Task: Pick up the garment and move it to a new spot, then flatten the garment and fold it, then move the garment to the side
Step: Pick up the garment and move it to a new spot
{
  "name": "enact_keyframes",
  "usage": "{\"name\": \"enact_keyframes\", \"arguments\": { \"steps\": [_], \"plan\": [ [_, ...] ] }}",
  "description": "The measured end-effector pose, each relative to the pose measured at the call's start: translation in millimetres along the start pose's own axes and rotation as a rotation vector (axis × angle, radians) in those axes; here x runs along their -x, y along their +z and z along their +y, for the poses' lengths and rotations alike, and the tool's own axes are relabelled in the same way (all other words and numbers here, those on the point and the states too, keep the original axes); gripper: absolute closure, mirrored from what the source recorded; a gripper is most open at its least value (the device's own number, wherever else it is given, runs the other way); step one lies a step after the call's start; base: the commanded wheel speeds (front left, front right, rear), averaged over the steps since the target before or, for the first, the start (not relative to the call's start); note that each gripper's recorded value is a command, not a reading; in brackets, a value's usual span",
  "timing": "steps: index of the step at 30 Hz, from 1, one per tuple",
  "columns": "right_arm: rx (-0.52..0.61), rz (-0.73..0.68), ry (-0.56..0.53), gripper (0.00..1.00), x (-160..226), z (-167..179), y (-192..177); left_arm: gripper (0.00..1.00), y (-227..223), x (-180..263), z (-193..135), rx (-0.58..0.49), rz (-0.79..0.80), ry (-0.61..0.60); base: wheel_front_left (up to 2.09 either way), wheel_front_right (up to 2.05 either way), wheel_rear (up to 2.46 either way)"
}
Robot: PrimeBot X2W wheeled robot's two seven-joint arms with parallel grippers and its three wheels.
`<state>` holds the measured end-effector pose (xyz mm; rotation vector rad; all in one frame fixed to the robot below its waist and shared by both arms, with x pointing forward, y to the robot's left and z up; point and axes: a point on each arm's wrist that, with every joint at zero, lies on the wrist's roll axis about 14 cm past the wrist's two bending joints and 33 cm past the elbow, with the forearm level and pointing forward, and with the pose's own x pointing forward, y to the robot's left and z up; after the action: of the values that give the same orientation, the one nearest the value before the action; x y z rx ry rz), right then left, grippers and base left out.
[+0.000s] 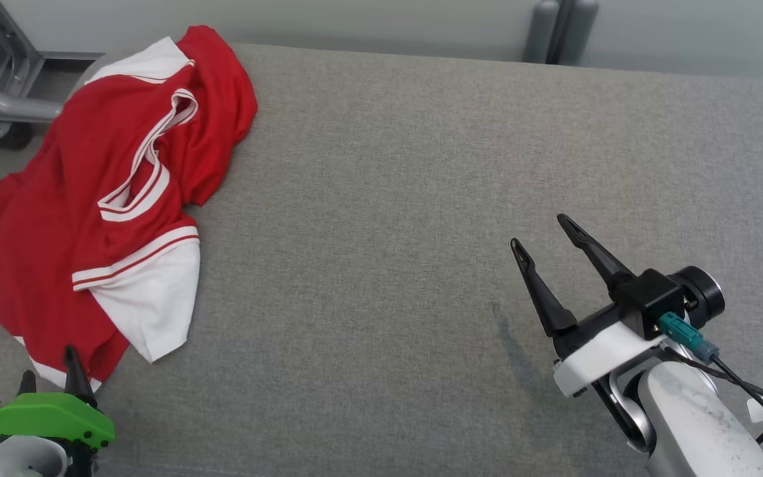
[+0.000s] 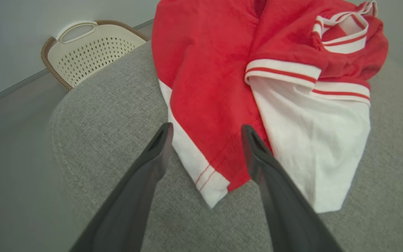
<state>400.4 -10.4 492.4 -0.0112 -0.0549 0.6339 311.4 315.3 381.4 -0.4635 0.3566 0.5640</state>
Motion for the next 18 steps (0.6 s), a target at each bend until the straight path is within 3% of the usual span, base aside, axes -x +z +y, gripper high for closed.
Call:
{"name": "enact_keyframes", "arguments": {
  "steps": [10, 16, 17, 18],
  "plan": [
    [-0.01, 0.033, -0.101, 0.0, 8, -36, -13, 0.0, -39, -26, -1, -0.028, 0.182, 0.068, 0.0, 0.0, 0.0],
    [-0.014, 0.04, -0.144, 0.0, 14, -47, -15, 0.02, -44, -30, 1, -0.049, 0.206, 0.078, 0.0, 0.0, 0.0],
    [-0.016, 0.039, -0.151, 0.0, 15, -49, -14, 0.14, -45, -31, 1, -0.049, 0.21, 0.078, 0.0, 0.0, 0.0],
    [-0.016, 0.036, -0.156, 0.0, 16, -51, -13, 0.53, -45, -31, 0, -0.048, 0.215, 0.078, 0.0, 0.0, 0.0]
  ]
}}
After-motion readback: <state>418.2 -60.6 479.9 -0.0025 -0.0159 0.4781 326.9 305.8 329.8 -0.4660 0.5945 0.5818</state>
